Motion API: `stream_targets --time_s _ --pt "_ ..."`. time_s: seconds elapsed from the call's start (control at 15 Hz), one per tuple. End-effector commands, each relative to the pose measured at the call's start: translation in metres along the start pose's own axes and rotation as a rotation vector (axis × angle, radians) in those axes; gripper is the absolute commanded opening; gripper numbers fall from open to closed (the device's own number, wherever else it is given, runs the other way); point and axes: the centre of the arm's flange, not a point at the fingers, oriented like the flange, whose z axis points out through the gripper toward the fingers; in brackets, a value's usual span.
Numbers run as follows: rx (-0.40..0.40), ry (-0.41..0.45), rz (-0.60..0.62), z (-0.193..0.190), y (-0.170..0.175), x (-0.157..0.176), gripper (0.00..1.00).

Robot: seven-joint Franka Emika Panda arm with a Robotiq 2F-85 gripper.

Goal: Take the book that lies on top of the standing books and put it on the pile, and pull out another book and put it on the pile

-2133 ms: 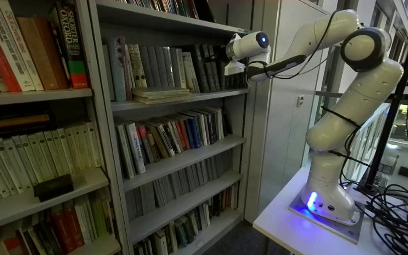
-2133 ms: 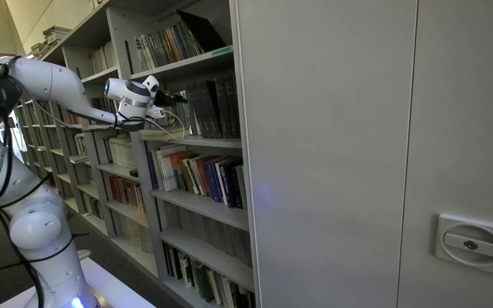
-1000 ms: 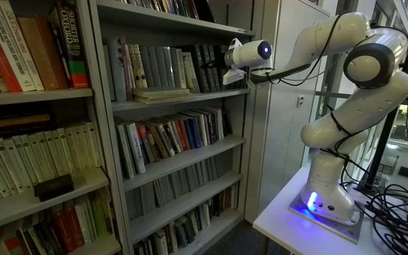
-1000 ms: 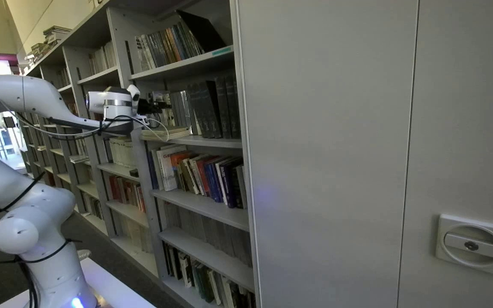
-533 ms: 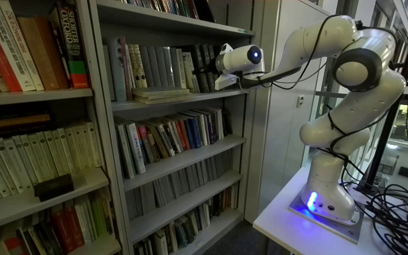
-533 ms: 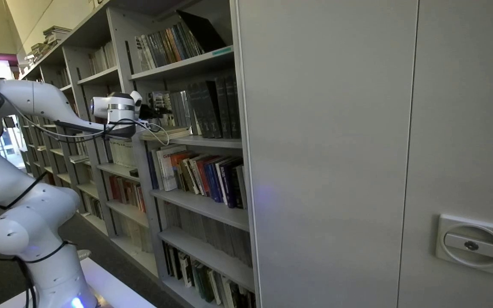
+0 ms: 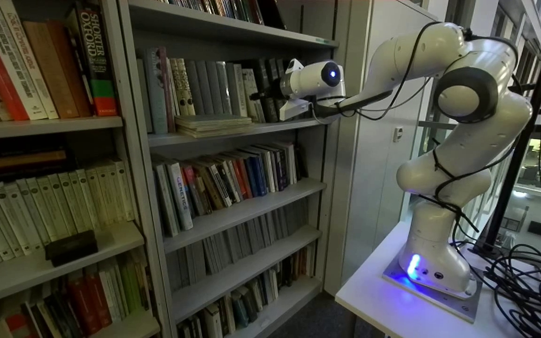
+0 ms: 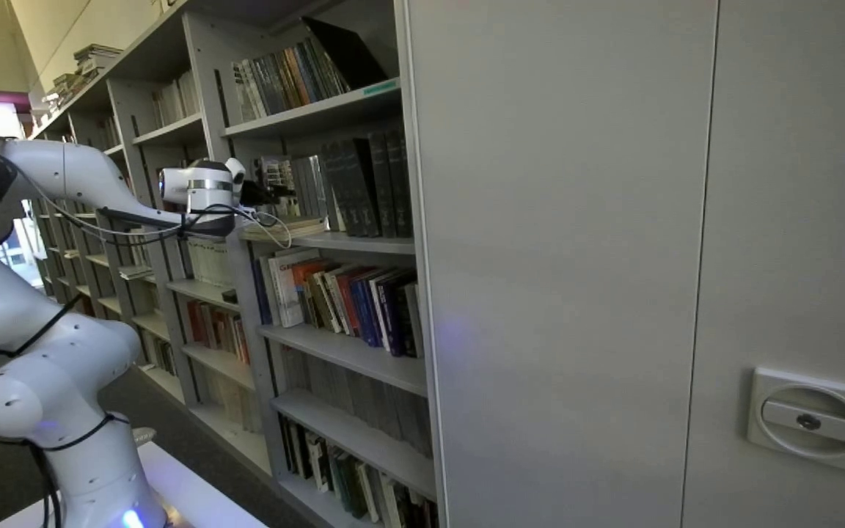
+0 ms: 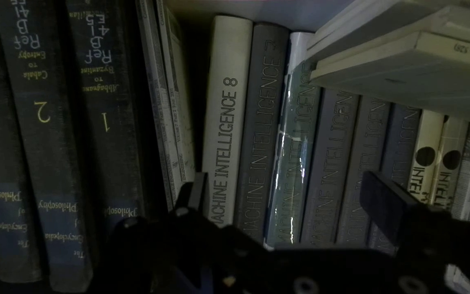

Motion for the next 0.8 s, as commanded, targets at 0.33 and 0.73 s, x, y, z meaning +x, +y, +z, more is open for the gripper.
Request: stream_targets --time_s 0.33,0.73 --pt "-0.008 0.076 0.026 0.024 -0.004 0.019 1.00" --pt "-0.048 0.103 0.042 0.057 -0.009 0.035 1.00"
